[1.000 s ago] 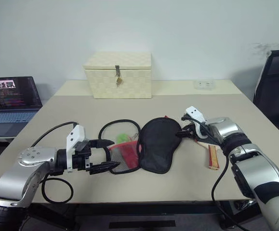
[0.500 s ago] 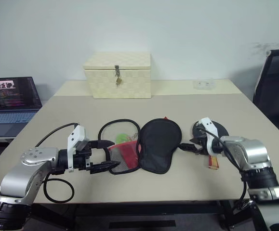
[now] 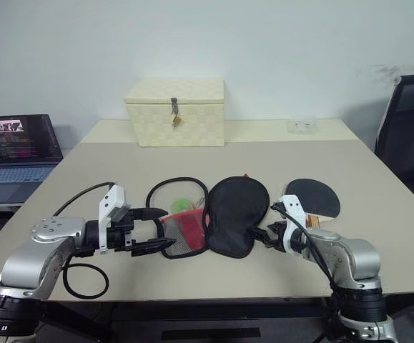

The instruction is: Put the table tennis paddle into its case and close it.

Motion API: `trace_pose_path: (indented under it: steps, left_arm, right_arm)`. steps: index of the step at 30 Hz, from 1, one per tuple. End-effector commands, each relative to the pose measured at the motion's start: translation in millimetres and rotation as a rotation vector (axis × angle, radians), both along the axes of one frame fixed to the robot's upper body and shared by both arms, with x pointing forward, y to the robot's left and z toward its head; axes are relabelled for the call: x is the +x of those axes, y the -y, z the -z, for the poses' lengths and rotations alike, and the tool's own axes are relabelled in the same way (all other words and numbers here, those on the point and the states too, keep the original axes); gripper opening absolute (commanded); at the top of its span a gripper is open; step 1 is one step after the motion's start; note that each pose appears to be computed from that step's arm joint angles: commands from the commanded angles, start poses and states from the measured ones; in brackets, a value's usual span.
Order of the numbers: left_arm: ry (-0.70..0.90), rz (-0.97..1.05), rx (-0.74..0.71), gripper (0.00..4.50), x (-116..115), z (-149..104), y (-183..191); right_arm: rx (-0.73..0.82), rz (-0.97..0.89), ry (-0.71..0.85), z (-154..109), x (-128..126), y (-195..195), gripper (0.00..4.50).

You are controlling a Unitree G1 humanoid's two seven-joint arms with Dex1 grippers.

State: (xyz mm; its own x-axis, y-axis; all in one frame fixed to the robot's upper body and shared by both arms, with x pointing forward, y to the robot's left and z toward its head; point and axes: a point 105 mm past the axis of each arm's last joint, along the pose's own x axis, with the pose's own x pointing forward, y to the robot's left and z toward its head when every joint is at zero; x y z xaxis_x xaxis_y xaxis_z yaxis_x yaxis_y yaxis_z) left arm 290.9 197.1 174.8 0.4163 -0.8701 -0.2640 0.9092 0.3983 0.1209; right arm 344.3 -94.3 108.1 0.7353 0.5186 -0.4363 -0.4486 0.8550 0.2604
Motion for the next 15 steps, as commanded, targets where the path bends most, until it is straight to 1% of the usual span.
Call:
trace_pose_path:
  steps: [1, 8, 13, 15]
  left_arm:
    - [0.045, 0.005, 0.017, 4.5, -1, -9, -1]
    - [0.044, -0.006, 0.015, 4.5, -3, -8, -2]
    - [0.049, -0.012, 0.015, 4.5, -4, -8, -2]
    - [0.051, -0.012, 0.014, 4.5, -4, -8, -2]
  right_arm:
    - [0.001, -0.025, 0.02, 3, 2, -13, 4.49]
    - [0.047, -0.097, 0.005, 9, -1, -47, 4.49]
    - [0.075, -0.111, -0.002, 8, 0, -57, 4.49]
    - [0.076, -0.111, -0.001, 7, 0, -57, 4.12]
